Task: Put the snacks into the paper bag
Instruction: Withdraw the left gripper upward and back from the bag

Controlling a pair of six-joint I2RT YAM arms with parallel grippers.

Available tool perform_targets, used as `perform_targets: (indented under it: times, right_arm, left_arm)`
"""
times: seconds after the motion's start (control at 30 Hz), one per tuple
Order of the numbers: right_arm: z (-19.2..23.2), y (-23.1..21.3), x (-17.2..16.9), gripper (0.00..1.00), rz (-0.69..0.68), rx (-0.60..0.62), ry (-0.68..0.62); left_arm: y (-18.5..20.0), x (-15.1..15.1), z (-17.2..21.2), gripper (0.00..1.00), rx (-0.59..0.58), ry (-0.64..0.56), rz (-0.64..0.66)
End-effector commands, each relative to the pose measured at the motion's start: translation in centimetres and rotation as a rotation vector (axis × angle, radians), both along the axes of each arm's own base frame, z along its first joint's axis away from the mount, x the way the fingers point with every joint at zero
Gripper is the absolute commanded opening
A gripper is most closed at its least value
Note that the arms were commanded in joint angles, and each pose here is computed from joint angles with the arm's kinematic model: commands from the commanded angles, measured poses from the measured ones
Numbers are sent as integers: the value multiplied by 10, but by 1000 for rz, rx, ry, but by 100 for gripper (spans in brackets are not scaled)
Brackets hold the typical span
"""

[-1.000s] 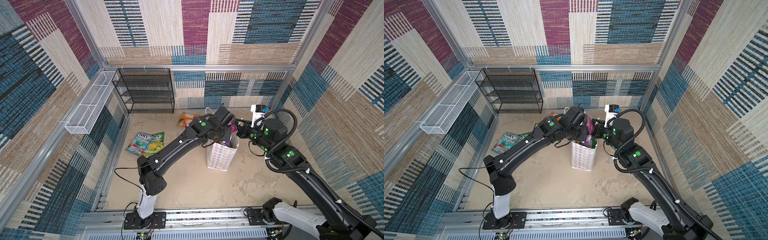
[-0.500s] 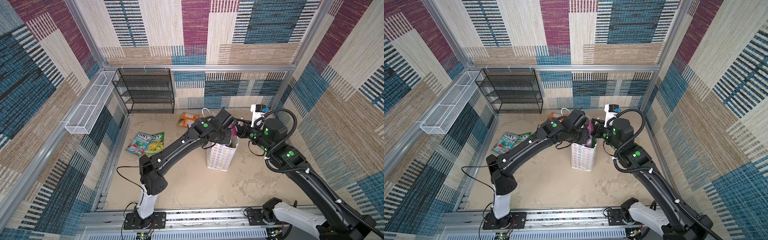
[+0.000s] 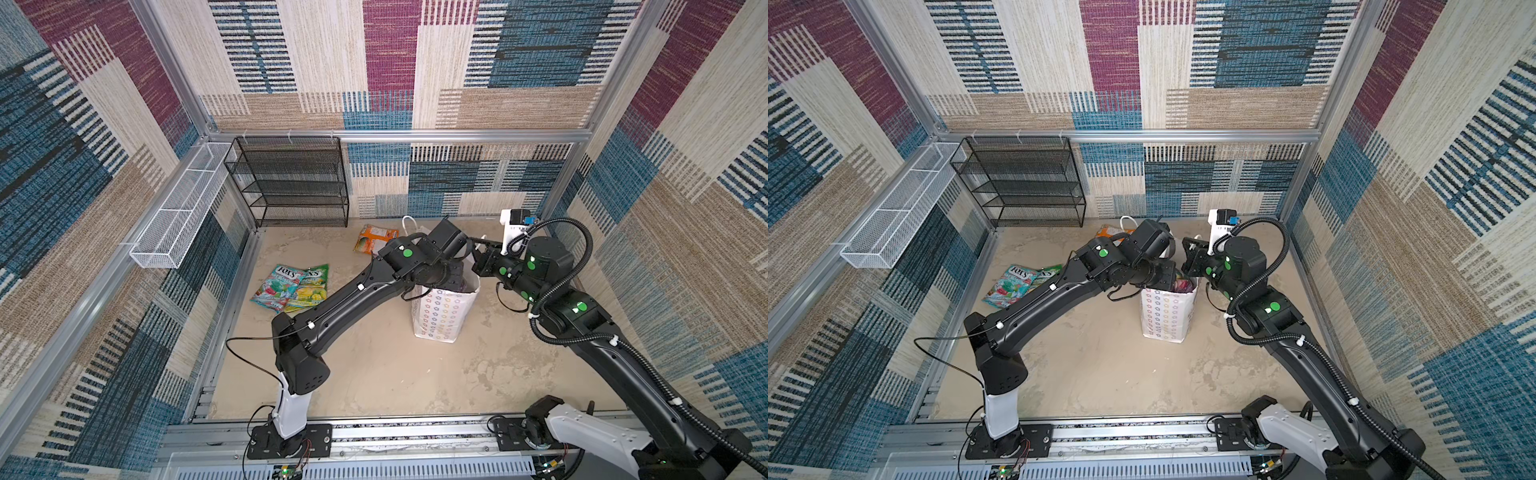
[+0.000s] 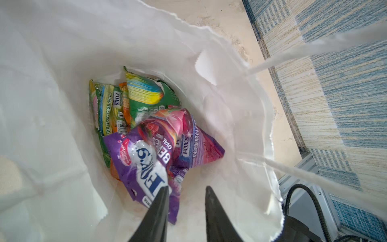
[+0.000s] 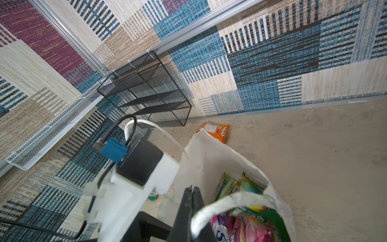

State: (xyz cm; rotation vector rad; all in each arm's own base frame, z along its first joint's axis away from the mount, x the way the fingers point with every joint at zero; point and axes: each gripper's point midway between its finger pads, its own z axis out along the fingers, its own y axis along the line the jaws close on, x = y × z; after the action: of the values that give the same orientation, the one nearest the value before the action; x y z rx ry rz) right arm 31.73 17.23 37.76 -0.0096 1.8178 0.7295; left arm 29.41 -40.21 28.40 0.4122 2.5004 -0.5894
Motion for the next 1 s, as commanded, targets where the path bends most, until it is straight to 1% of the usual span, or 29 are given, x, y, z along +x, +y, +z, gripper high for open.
perform_targets:
  times: [0.0,0.17,0.23,0.53,0.63,0.83,0.97]
  right_arm:
    - [9,2,1,2,6,18,-33]
    - [9,3,1,2,9,19,-34]
    - [10,2,1,2,8,18,-36]
    - [11,1,1,2,4,13,-37]
    - [11,1,1,2,3,13,-38]
    - [9,2,2,2,4,11,-33]
    - [8,2,3,2,2,11,-31]
  left_arm:
    - [-2,-2,13,33,-44,-12,11]
    - [-1,-6,27,33,-73,-23,0]
    - [-1,-8,32,35,-84,-28,-12]
    - [10,-17,63,58,-106,-105,-46]
    - [17,-22,76,67,-119,-137,-59]
    - [34,-32,101,82,-181,-216,-79]
    - [53,-37,114,91,-217,-275,-54]
